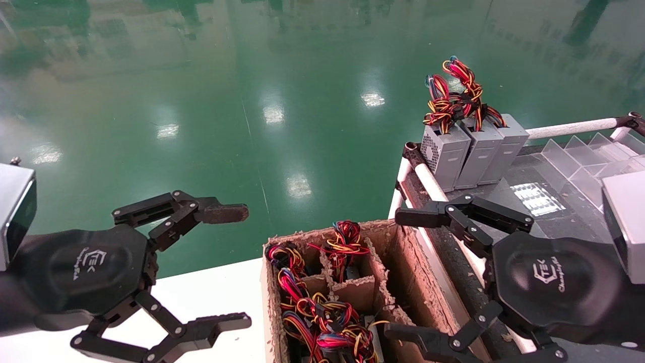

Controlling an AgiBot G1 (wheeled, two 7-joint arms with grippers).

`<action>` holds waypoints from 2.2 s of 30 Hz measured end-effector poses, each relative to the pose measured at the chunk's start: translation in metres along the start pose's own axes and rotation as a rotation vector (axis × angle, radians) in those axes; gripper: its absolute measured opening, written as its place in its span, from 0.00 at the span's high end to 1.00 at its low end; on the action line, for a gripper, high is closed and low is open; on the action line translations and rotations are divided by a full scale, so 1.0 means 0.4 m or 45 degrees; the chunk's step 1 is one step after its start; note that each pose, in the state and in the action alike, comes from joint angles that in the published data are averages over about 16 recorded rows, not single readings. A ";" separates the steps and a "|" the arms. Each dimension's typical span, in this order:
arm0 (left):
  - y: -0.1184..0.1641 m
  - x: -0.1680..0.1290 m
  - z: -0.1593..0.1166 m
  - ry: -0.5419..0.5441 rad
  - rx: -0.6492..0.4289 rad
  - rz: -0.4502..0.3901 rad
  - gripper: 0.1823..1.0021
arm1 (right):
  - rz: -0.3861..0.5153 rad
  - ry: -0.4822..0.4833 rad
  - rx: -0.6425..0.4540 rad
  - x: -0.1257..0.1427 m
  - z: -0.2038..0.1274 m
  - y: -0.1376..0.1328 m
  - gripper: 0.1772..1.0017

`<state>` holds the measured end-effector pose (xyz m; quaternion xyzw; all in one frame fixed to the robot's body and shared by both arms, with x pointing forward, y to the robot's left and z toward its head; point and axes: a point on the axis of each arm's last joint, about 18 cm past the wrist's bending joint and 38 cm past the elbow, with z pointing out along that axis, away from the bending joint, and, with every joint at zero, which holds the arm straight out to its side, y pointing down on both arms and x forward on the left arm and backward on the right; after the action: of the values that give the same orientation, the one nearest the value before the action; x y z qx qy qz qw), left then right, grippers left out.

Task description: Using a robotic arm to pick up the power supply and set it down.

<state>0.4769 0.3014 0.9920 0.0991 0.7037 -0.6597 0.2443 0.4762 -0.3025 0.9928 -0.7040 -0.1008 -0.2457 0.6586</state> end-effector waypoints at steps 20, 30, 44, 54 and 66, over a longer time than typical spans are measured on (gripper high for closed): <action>0.000 0.000 0.000 0.000 0.000 0.000 0.28 | 0.000 0.000 0.000 0.000 0.000 0.000 0.00; 0.000 0.000 0.000 0.000 0.000 0.000 0.55 | 0.000 0.000 0.000 0.000 0.000 0.000 0.00; 0.000 0.000 0.000 0.000 0.000 0.000 0.87 | 0.000 0.000 0.000 0.000 0.000 0.000 0.00; 0.000 0.000 0.000 0.000 0.000 0.000 0.96 | 0.000 0.000 0.000 0.000 0.000 0.000 0.00; 0.000 0.000 0.000 0.000 0.000 0.000 0.90 | 0.008 0.014 -0.010 0.003 -0.003 0.006 0.00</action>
<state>0.4769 0.3014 0.9920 0.0991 0.7037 -0.6597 0.2443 0.4783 -0.3043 0.9912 -0.7055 -0.0939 -0.2479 0.6573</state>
